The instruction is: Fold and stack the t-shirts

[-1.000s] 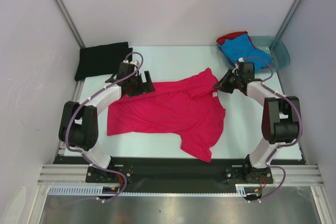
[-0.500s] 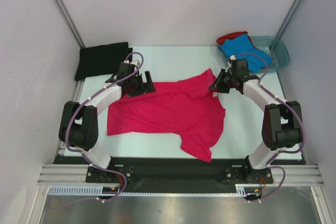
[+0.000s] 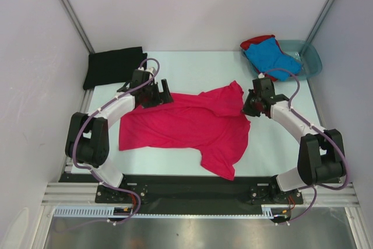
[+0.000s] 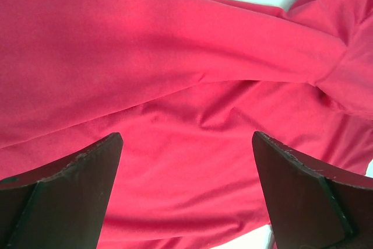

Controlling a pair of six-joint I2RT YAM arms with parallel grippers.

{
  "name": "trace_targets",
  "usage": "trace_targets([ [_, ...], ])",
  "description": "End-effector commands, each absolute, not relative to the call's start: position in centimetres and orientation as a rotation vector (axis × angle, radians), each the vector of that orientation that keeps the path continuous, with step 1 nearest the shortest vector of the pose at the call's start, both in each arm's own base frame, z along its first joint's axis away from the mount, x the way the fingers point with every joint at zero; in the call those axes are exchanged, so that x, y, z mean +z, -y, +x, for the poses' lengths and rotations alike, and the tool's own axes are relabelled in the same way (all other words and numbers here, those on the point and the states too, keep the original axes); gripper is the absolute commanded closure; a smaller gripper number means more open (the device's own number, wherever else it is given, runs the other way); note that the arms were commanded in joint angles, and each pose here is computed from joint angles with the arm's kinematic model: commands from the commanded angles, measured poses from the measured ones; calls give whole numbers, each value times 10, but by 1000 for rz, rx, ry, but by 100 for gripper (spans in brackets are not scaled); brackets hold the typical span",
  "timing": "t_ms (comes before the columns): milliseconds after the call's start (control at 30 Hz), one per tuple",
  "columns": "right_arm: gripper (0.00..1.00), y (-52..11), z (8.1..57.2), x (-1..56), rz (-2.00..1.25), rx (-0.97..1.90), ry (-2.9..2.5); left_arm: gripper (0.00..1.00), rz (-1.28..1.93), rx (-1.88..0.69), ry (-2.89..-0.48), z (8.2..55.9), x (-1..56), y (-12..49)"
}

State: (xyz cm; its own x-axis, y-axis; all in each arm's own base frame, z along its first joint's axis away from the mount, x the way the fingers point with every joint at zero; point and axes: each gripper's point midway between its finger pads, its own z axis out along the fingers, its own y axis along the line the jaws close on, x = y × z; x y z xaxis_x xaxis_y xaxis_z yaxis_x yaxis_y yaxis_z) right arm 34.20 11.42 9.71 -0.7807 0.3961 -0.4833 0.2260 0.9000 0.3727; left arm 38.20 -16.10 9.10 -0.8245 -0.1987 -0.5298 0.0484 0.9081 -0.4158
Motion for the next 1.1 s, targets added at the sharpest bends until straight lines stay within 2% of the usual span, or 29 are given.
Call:
trace_targets([
  [0, 82, -105, 345, 92, 449, 321, -2490, 0, -46, -591, -2443, 382, 105, 168],
  [33, 75, -108, 346, 90, 434, 342, -2499, 0, -46, -590, -2443, 382, 105, 168],
  [133, 70, -125, 350, 88, 370, 418, -2523, 0, -42, -583, -2451, 381, 104, 167],
  [167, 65, -125, 350, 88, 352, 411, -2531, 0, -41, -580, -2450, 382, 104, 167],
  [200, 57, -120, 352, 90, 357, 364, -2520, 0, -40, -577, -2452, 382, 104, 167],
  [267, 54, -113, 359, 99, 356, 301, -2477, 0, -39, -564, -2451, 383, 103, 165],
  [333, 43, -98, 371, 109, 349, 202, -2399, 0, -42, -565, -2448, 387, 102, 166],
  [400, 38, -91, 391, 114, 315, 162, -2346, 0, -42, -592, -2449, 391, 98, 171],
  [500, 37, -90, 425, 127, 290, 161, -2281, 0, -45, -617, -2445, 396, 98, 177],
  [633, 38, -93, 464, 99, 204, 140, -2342, 0, -36, -615, -2450, 402, 97, 181],
  [733, 40, -100, 489, 101, 128, 163, -2318, 0, -40, -592, -2465, 403, 93, 178],
  [900, 42, -102, 517, 77, 63, 155, -2322, 0, -37, -578, -2468, 404, 90, 177],
  [1067, 44, -103, 539, 80, 23, 183, -2288, 0, -32, -571, -2478, 407, 87, 178],
])
